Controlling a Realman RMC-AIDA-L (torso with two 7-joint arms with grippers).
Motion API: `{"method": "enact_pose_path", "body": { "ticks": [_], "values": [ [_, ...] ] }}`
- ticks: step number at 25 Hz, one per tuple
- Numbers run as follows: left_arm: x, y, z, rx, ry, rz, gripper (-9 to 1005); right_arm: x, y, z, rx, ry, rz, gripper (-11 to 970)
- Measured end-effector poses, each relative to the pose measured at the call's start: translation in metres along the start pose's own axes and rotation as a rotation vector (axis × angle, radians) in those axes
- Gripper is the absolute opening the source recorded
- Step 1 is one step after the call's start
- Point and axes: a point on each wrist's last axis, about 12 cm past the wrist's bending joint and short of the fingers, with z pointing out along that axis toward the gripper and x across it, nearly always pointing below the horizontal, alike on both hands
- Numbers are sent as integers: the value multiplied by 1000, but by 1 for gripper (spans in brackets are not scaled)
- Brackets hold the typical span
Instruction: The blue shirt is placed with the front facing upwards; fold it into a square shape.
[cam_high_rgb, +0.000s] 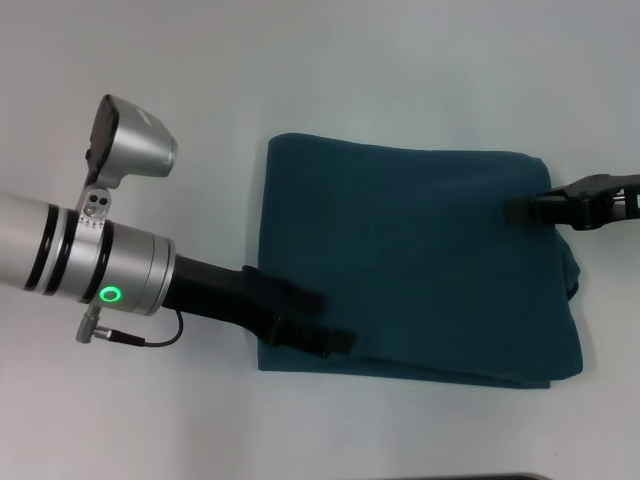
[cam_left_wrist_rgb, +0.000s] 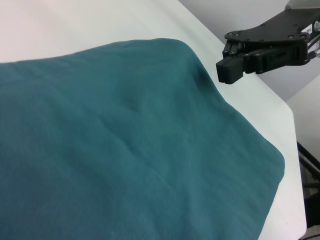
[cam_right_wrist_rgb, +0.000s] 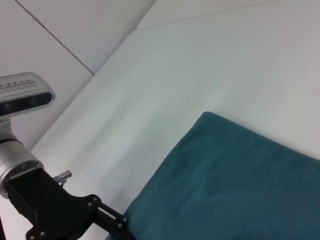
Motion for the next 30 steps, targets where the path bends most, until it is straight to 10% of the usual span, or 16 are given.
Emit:
{"method": "enact_pose_path", "body": {
  "ticks": [11,30],
  "values": [
    [-12,-24,-18,183,-85,132,886,-2,-2,-7,23,-13,-10,23],
    [-31,-22,-25,151,-196,176,886,-3,-14,-37,143,-145,-16,51]
  ]
}}
